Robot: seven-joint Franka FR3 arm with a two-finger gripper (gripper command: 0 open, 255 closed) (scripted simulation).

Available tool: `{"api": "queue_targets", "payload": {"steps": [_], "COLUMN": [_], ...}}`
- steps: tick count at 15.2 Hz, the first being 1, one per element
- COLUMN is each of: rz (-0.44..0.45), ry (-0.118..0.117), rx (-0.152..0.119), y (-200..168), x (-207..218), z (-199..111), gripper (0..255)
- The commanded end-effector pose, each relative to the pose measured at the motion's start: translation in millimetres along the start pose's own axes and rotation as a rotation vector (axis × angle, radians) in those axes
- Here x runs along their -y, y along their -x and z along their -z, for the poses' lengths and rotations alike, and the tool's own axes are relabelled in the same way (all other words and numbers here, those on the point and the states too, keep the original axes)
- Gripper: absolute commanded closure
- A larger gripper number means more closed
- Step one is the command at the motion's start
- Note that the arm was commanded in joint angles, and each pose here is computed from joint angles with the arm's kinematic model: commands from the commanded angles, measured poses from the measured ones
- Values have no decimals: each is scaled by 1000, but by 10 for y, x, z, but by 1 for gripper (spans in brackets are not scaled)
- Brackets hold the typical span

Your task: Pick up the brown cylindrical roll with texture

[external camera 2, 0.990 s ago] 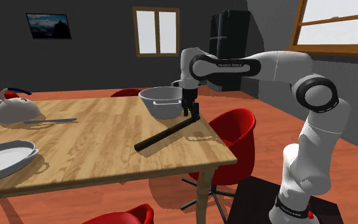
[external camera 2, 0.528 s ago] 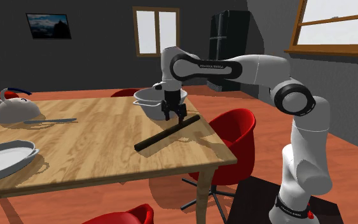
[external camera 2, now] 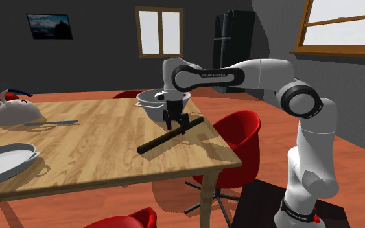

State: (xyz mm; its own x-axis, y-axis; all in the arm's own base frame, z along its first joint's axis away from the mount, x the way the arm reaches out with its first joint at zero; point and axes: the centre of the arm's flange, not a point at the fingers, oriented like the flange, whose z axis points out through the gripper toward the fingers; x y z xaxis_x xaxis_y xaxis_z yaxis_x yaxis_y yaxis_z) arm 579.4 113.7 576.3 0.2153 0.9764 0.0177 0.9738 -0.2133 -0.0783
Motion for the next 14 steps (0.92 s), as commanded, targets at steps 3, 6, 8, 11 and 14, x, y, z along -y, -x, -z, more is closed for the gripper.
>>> {"api": "queue_targets", "payload": {"steps": [3,6,8,11,14], "rz": [0,0,0,0,0], "ry": [0,0,0,0,0], "rx": [0,0,0,0,0], "y": [4,1,1,5,3], "x": [-2,3,2,-7,5], "z": [-57,-61,-59,-47,110], "gripper": [255,255,255,255,255]}}
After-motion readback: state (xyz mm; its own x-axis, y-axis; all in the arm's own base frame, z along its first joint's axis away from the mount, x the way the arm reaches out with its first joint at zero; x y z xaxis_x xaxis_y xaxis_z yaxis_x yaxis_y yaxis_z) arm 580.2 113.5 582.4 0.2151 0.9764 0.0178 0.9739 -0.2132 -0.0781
